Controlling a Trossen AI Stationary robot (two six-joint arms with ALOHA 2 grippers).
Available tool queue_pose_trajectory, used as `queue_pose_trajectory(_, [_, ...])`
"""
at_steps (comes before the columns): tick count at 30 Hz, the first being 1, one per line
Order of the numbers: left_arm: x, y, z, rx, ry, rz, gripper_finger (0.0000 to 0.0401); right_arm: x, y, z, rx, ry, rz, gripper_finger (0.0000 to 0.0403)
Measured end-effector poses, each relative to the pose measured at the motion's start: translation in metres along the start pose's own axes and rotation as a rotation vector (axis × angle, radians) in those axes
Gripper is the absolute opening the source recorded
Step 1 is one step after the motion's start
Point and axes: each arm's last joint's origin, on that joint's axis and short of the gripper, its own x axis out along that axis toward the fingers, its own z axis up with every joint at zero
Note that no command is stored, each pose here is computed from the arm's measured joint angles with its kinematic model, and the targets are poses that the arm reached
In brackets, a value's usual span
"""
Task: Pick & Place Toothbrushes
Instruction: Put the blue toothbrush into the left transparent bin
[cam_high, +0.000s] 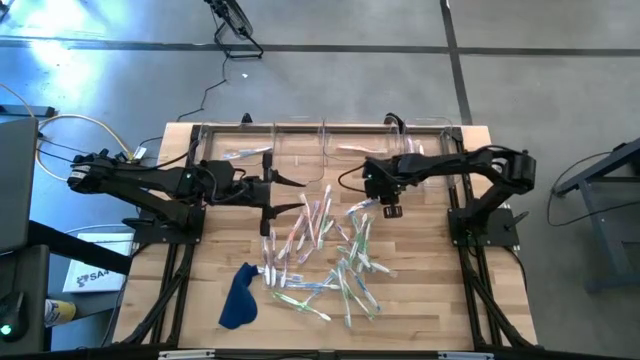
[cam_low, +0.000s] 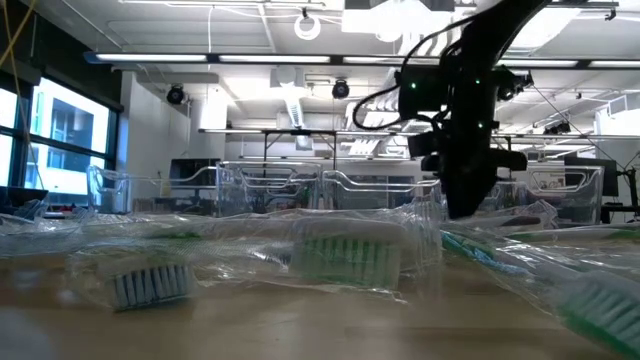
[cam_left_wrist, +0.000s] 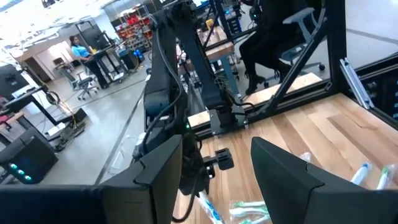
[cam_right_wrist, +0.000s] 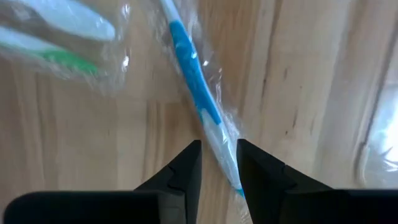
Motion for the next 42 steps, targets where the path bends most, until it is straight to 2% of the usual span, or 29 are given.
queue_pose_trajectory(8, [0.000,0.000,-0.001,0.000,0.005,-0.003,0.0187,0.002,-0.002,0.002,-0.061,-0.014,-0.016,0.0116])
queue_pose_trajectory(14, [0.000,0.000,-0.001,0.000,0.005,-0.003,0.0187,0.003,0.000,0.004,-0.062,-0.047,0.047,0.0117])
queue_pose_trajectory(23, [0.000,0.000,0.000,0.000,0.005,-0.004,0.0187,0.007,-0.001,0.007,-0.055,-0.067,0.039,0.0117])
queue_pose_trajectory(34, [0.000,-0.001,-0.004,0.005,0.036,-0.016,0.0187,0.027,-0.002,0.008,-0.029,-0.015,0.088,0.0117])
queue_pose_trajectory(42, [0.000,-0.002,-0.005,0.002,0.048,-0.020,0.0187,0.030,-0.002,0.008,-0.045,-0.011,0.094,0.0116])
